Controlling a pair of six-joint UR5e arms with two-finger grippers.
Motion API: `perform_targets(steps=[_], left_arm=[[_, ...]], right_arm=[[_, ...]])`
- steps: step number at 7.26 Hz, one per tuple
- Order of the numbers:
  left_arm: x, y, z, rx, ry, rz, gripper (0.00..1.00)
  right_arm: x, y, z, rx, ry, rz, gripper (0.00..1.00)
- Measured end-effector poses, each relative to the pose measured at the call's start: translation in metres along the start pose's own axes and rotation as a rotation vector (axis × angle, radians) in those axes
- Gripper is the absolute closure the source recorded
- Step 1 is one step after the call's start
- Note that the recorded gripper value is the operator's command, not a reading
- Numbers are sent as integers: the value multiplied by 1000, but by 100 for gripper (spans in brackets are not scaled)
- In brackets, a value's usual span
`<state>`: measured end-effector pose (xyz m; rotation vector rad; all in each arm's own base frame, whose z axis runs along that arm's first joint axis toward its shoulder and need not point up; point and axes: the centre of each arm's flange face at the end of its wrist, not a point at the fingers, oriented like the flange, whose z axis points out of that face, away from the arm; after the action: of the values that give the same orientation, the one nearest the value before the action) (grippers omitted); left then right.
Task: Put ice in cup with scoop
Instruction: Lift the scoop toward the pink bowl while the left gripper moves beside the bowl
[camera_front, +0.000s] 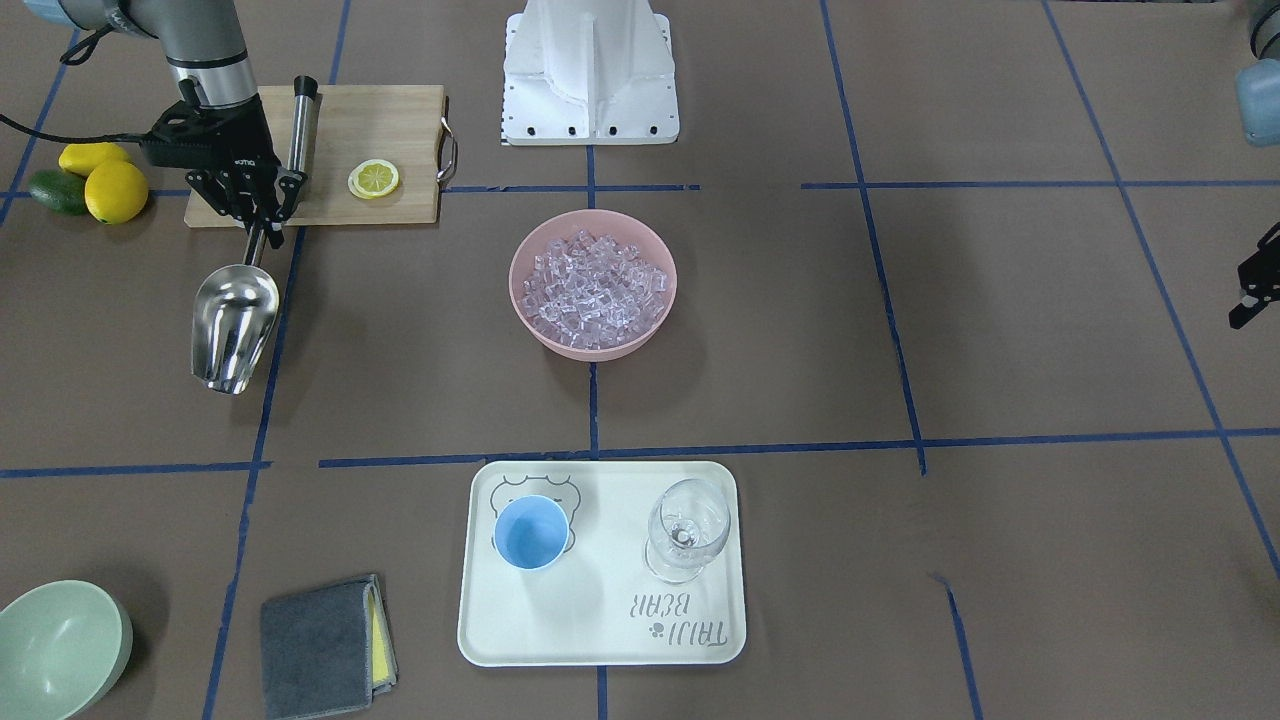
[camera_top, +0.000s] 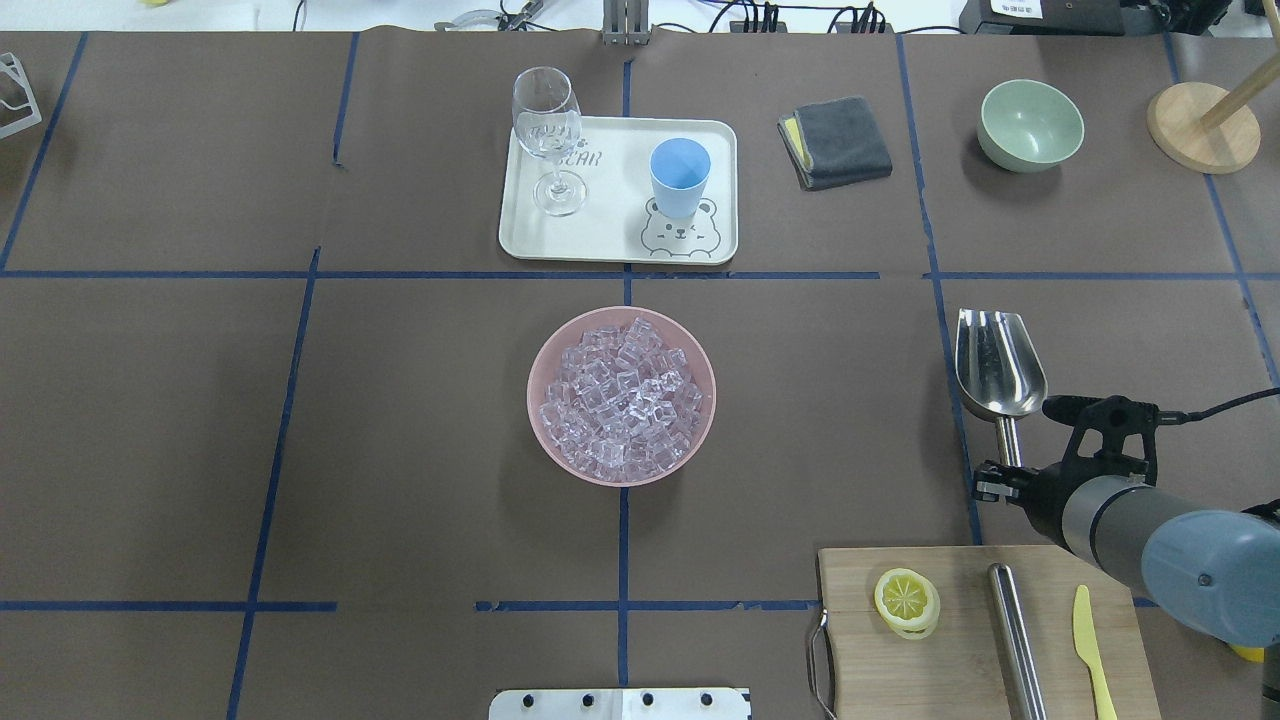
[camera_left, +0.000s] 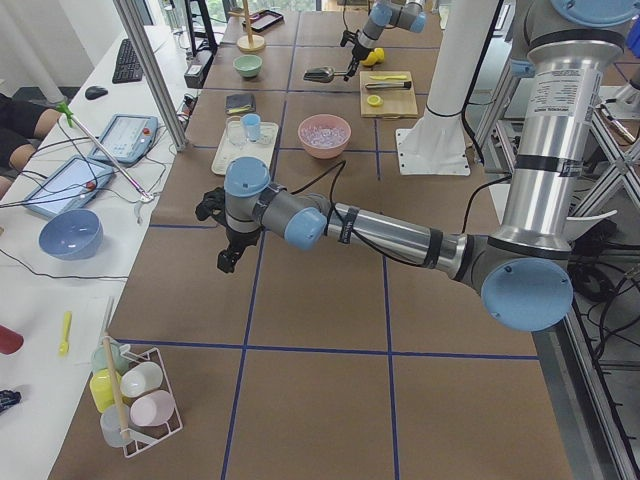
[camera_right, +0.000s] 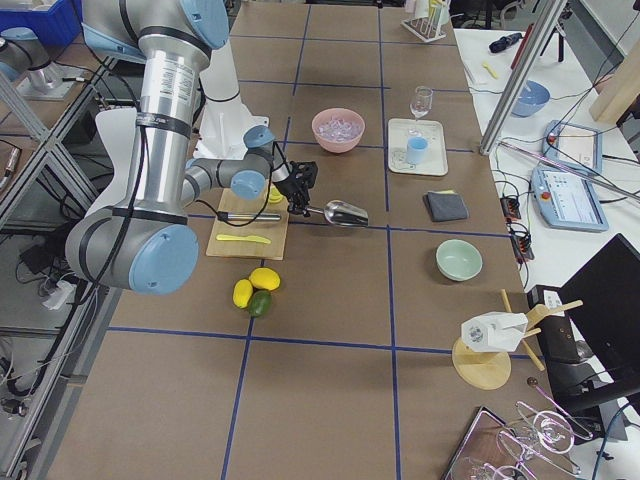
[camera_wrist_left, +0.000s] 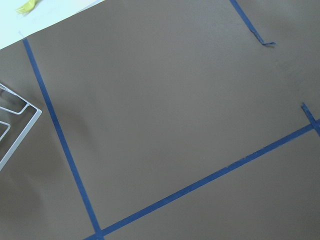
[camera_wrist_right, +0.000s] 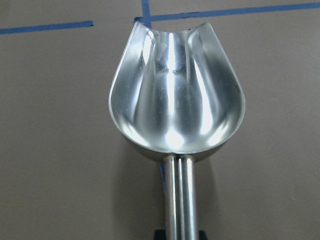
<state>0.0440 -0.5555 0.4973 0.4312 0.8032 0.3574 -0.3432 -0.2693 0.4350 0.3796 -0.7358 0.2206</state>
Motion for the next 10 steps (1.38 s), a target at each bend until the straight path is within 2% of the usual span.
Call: perform_targets(steps=[2,3,5,7,8,10], left_arm=[[74,-18,37,16,84,78,0],[119,-25,58,47,144,144,0],[216,-34,92,113,279,225,0],[333,-44,136,143,391,337,0],[381,-39,152,183,409,416,0],[427,-25,169,284,427,556,0]], right_arm=[[-29,-27,-15,5,-80,-126,100],[-44,-41,-22,6,-114,-141,100],[-74,-68,-47,-56,-165,-166,100],[-101,-77,-70,-108,-220,-289,100],[-111,-79,-78,-119,-250,-354,100],[-122,-81,-92,-154,-307,-416,100]])
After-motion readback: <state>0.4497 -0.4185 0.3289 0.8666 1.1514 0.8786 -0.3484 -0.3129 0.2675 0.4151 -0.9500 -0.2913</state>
